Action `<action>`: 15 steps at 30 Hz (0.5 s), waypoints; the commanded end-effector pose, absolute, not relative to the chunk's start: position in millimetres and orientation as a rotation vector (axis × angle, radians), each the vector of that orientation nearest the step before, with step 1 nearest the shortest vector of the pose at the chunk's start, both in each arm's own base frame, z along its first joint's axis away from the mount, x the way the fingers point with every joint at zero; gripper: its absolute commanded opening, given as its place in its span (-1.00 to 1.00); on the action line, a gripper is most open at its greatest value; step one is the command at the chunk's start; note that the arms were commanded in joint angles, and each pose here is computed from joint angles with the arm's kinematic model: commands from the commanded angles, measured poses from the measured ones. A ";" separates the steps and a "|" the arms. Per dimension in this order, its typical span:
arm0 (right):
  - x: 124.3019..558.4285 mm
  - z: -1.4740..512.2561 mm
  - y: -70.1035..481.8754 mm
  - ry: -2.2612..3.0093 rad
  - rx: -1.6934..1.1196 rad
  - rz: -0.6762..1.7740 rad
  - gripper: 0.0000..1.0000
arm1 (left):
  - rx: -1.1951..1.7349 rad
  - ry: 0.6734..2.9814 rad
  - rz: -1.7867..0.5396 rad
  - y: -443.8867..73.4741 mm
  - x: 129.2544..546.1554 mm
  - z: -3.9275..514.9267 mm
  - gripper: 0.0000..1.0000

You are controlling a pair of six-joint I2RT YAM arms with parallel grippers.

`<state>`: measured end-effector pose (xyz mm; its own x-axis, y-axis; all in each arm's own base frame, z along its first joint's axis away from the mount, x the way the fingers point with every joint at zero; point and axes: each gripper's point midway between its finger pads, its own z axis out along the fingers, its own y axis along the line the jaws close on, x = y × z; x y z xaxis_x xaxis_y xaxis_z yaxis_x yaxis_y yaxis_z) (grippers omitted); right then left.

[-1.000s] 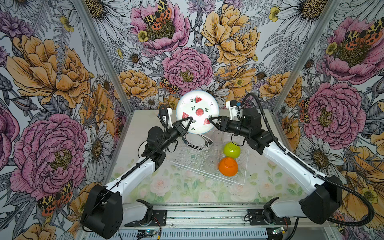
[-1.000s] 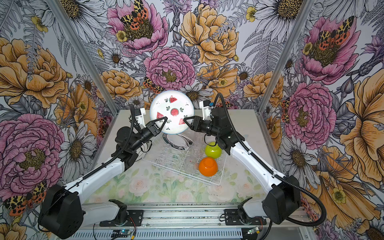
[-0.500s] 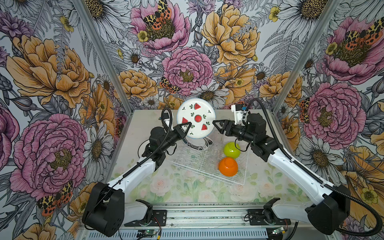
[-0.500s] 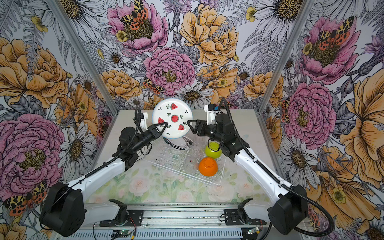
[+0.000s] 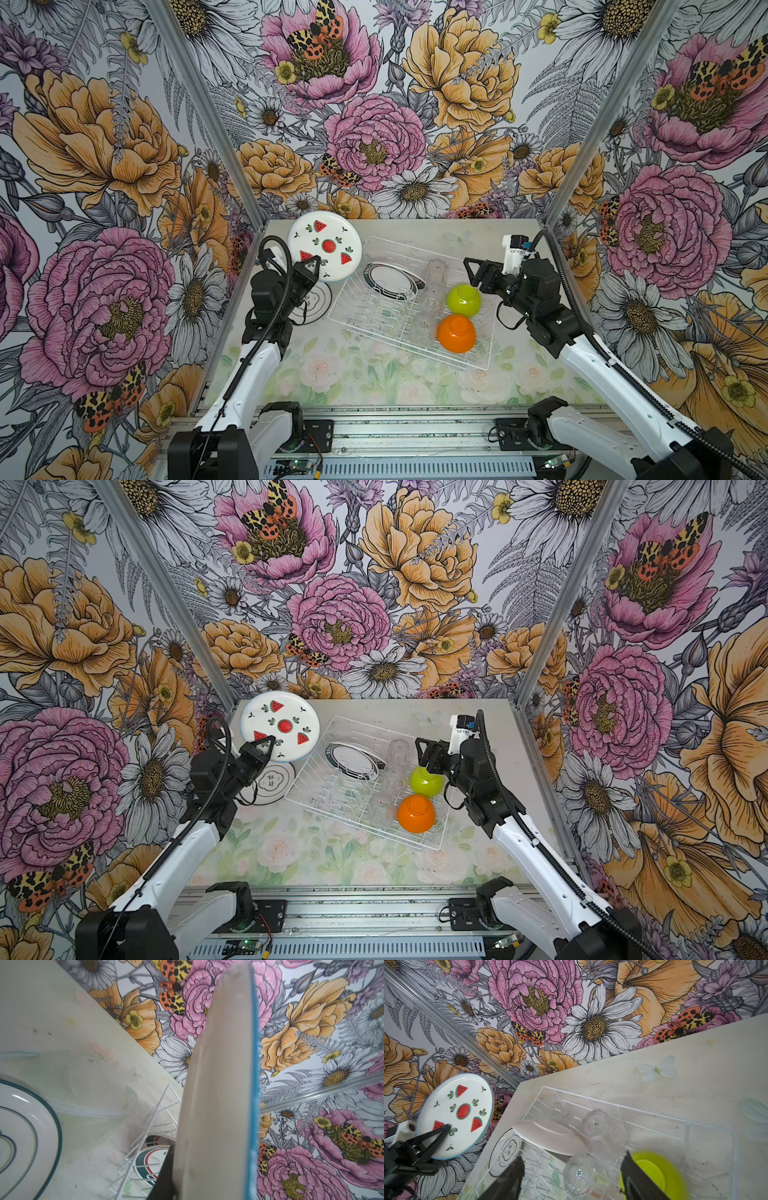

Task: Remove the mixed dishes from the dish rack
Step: 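Carry the plate with the left gripper while the right gripper releases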

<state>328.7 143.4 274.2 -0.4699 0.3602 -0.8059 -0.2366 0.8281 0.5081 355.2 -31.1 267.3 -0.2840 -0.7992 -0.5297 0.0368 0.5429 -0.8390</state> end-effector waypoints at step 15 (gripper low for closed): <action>325.5 252.4 118.9 1.964 0.127 0.590 0.49 | -0.903 1.735 -0.691 52.8 318.1 214.4 -1.00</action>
